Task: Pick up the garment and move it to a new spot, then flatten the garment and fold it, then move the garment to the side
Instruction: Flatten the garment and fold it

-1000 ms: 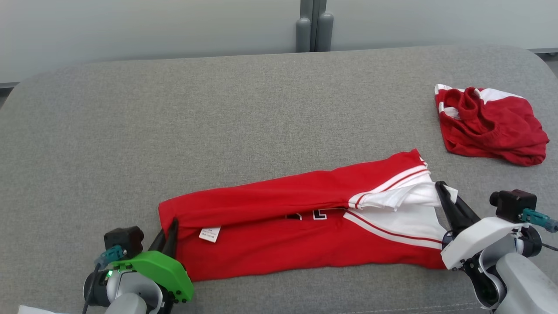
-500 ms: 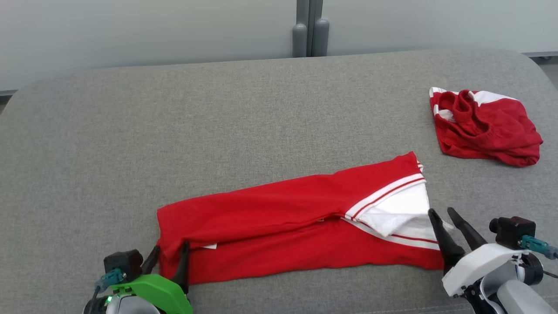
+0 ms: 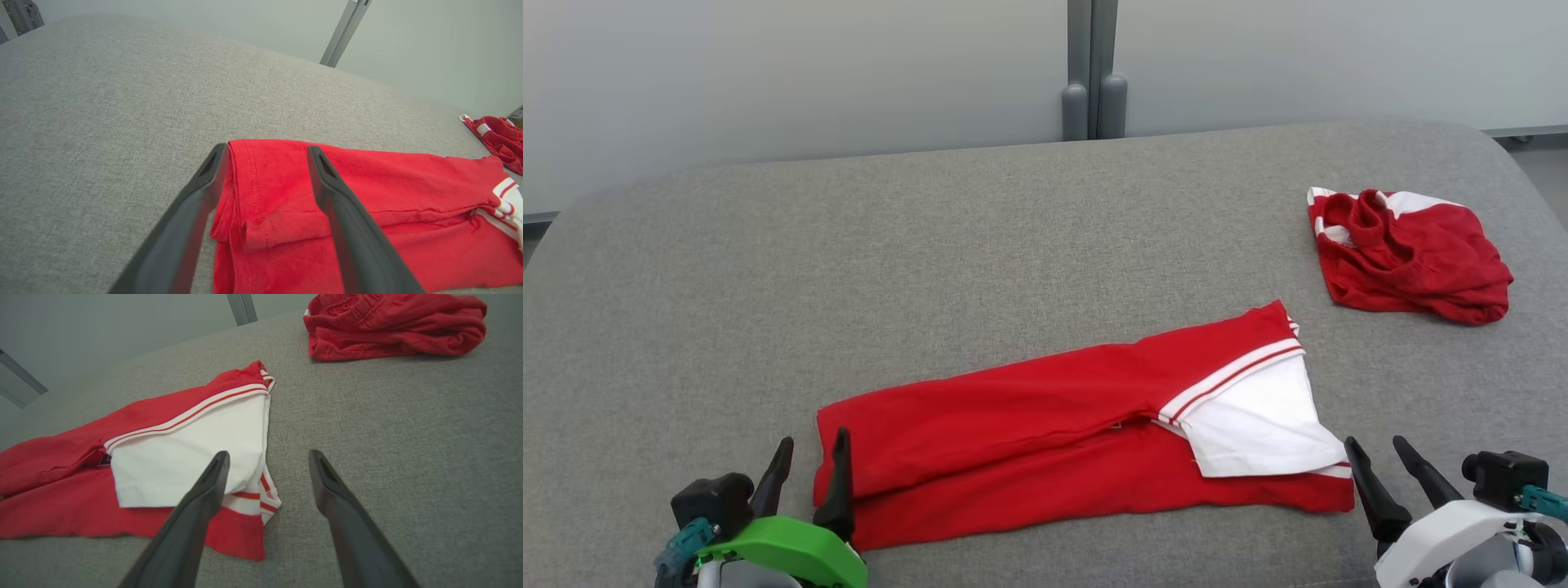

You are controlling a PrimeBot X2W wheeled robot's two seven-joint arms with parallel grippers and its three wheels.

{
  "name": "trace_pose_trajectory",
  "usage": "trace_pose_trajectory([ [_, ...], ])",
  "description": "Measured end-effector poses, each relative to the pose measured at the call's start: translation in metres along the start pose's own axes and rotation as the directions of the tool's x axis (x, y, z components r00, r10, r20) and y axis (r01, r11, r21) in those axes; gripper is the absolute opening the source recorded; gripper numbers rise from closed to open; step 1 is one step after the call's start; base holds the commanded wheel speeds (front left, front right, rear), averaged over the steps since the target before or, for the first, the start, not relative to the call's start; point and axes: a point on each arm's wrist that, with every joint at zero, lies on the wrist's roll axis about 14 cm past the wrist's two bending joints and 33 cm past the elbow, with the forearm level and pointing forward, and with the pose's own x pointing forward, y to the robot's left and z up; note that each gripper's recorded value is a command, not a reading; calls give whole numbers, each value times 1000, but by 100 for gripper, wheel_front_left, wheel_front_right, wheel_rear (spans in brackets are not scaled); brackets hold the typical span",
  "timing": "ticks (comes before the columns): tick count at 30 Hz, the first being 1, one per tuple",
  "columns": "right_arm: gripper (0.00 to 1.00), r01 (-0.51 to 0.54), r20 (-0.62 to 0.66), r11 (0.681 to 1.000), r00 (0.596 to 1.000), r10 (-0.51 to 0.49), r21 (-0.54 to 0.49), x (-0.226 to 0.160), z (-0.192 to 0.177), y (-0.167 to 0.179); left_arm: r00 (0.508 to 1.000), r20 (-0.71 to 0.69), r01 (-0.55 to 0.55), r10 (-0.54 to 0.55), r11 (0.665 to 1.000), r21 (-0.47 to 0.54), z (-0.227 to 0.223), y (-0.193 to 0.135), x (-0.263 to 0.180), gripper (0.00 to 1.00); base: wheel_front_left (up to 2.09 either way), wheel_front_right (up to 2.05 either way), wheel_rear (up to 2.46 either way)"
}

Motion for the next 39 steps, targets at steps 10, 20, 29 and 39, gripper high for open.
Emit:
trace_pose_trajectory([
  [10, 100, 28, 1, 991, 1000, -28, 131, 4, 5, 3, 987, 140, 85, -84, 996, -6, 38, -36, -4, 100, 0, 0, 0],
  [20, 100, 50, -118, 989, 992, -33, 137, 25, -2, 5, 980, 183, 75, -72, 997, -11, 51, -34, -9, 100, 0, 0, 0],
  [29, 100, 62, -267, 992, 963, -31, 108, 52, -8, 2, 980, 198, 38, -33, 999, -21, 55, -23, -11, 100, 0, 0, 0],
  [39, 100, 47, -410, 996, 912, -11, 78, 69, -29, 9, 980, 198, -13, 19, 999, -34, 56, -7, -12, 100, 0, 0, 0],
])
